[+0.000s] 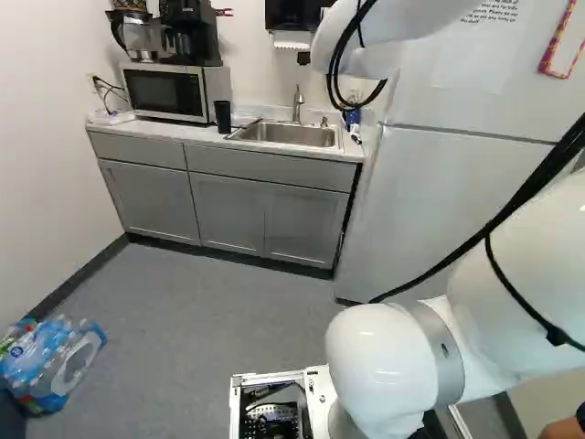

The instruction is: Rinse the cup and place it in the tray

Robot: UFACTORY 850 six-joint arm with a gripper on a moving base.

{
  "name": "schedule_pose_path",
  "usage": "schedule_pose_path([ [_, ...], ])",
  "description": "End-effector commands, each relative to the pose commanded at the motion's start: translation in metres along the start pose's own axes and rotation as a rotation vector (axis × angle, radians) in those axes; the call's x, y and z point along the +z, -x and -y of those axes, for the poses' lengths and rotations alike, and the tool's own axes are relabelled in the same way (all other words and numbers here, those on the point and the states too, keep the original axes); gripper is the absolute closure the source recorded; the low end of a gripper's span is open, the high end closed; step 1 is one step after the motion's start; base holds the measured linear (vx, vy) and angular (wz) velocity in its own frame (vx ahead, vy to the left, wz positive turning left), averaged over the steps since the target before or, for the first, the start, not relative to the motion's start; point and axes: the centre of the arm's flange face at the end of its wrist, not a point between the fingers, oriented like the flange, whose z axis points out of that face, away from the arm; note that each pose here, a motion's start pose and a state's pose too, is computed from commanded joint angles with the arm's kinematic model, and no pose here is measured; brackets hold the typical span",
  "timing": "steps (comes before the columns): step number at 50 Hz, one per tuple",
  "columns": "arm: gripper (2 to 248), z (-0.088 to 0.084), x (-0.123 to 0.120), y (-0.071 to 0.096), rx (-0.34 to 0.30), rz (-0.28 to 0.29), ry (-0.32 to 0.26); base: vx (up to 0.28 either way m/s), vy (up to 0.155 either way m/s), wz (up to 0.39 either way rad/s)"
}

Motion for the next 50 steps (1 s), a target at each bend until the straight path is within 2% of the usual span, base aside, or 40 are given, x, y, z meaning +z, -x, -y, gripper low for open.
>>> schedule_pose_path([
  [20,3,0.0000,0.0000,0.0000,0.000,0.000,0.000,-0.001,-0.011,0.009],
  [50,3,0.0000,0.0000,0.0000,0.000,0.000,0.000,0.065,0.001,-0.010],
])
